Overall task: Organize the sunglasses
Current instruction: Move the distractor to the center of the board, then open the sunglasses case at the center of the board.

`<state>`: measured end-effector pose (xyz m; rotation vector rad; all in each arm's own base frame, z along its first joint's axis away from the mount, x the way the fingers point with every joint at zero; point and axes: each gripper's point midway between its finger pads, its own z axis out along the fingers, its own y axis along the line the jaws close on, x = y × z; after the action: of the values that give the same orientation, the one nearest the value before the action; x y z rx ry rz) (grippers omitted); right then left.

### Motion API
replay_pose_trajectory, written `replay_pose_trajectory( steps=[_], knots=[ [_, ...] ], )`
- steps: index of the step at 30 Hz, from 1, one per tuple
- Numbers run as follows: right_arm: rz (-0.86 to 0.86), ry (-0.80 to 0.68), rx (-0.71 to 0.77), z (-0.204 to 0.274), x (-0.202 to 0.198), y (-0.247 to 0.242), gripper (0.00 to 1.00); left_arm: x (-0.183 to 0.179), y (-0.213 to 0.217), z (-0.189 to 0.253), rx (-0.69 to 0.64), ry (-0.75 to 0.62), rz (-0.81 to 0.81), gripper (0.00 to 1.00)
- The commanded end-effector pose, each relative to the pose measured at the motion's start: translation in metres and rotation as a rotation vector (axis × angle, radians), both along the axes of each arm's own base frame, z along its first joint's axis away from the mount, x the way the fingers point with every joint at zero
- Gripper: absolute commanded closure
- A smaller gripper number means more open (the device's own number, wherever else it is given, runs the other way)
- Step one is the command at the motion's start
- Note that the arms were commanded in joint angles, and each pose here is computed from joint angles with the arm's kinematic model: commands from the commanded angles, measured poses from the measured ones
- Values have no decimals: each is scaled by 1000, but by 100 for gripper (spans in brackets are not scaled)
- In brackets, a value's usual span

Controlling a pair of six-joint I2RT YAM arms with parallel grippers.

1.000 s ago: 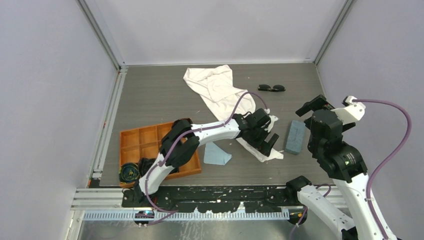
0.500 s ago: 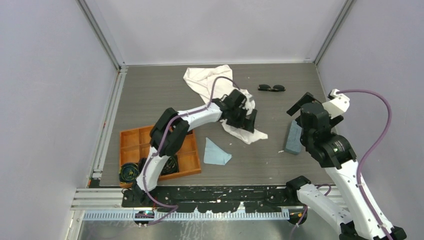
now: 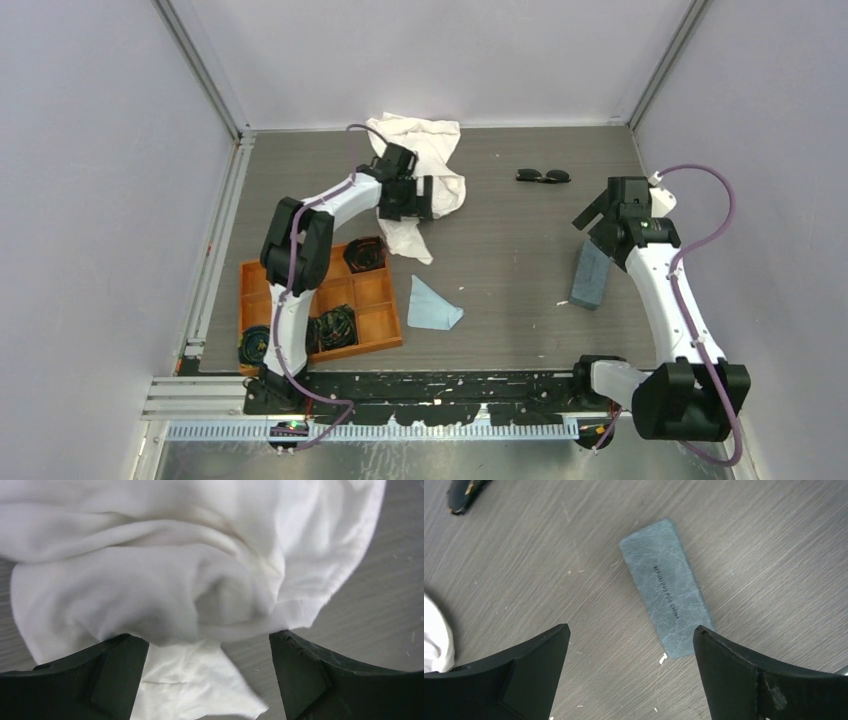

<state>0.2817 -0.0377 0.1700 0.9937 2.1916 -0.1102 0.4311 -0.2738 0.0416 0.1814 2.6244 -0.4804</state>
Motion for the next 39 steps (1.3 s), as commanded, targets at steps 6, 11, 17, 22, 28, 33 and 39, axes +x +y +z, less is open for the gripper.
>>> replay_pose_trajectory(
  steps=[6, 11, 17, 22, 28, 33, 39],
  knots=[
    [-52, 33, 91, -17, 6, -11, 0, 28, 65, 35, 95, -57, 117, 9],
    [-99, 69, 53, -29, -1, -24, 0, 1, 19, 108, 33, -213, -18, 9],
    [-121, 149, 80, -64, -4, -27, 0, -49, -39, 153, -41, -277, -203, 8],
    [-134, 203, 87, -88, -2, -28, 0, -86, -71, 143, -123, -198, -296, 8],
    [-102, 257, 125, -115, -1, -21, 0, -111, -86, 128, -164, -137, -323, 9],
    [-40, 297, 215, -138, -2, -2, 0, -118, -88, 124, -180, -117, -319, 9],
    [38, 278, 269, -143, 7, 22, 1, -120, -86, 121, -186, -112, -281, 9]
  ],
)
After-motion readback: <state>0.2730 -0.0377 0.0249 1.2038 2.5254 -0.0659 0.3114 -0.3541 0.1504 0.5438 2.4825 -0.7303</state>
